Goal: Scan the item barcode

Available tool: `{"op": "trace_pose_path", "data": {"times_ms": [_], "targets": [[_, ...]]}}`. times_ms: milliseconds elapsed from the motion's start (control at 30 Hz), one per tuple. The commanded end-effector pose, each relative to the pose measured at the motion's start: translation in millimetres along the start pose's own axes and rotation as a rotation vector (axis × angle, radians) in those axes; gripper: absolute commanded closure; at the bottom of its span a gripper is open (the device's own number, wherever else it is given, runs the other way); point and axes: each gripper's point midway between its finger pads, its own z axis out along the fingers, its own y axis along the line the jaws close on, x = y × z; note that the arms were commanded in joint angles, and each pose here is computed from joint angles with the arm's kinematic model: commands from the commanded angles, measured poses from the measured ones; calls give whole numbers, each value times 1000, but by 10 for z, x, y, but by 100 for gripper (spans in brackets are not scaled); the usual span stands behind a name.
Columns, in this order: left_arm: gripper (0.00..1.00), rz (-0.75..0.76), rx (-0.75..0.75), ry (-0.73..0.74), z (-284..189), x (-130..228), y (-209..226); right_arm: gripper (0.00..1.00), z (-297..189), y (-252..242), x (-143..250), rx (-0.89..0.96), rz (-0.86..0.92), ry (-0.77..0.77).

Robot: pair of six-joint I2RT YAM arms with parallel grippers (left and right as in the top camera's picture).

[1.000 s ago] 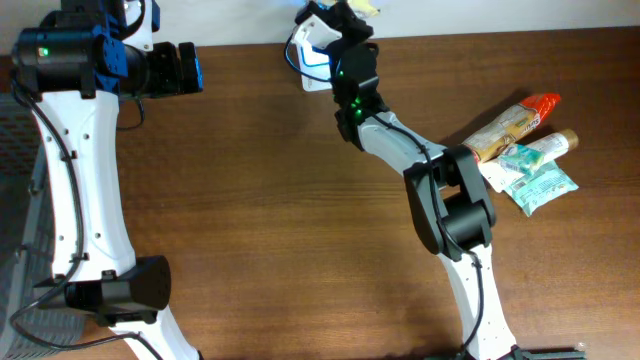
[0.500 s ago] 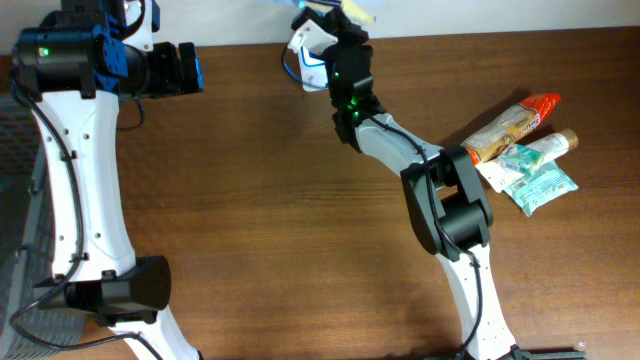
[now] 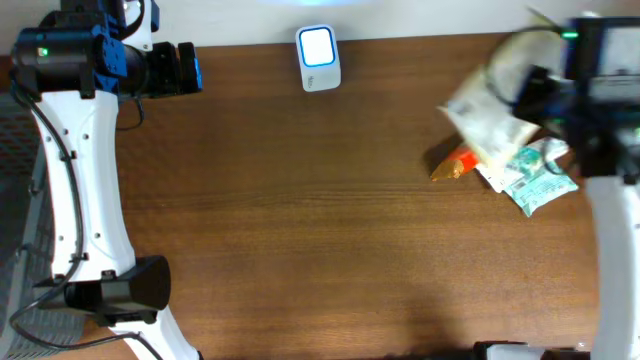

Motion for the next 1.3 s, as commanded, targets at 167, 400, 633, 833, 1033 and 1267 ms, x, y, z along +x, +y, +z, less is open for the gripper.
{"op": "trace_pose_path", "data": {"times_ms": [167, 400, 633, 833, 1033, 1267], "targets": [[1, 15, 0, -17, -51, -27, 6, 96, 1715, -810, 591, 24, 149, 411], [1, 15, 0, -17, -51, -27, 6, 27, 1428, -710, 457, -29, 104, 431], [1, 15, 1, -17, -51, -27, 6, 1, -607, -81, 55, -255, -119, 191], [1, 15, 1, -17, -51, -27, 6, 1, -1271, -134, 120, -263, -141, 36], [1, 15, 0, -17, -51, -27, 6, 1, -1526, 144, 262, -333, -458, -68], [1, 15, 0, -17, -51, -27, 6, 1, -1055, 299, 504, -385, -477, -456]]}}
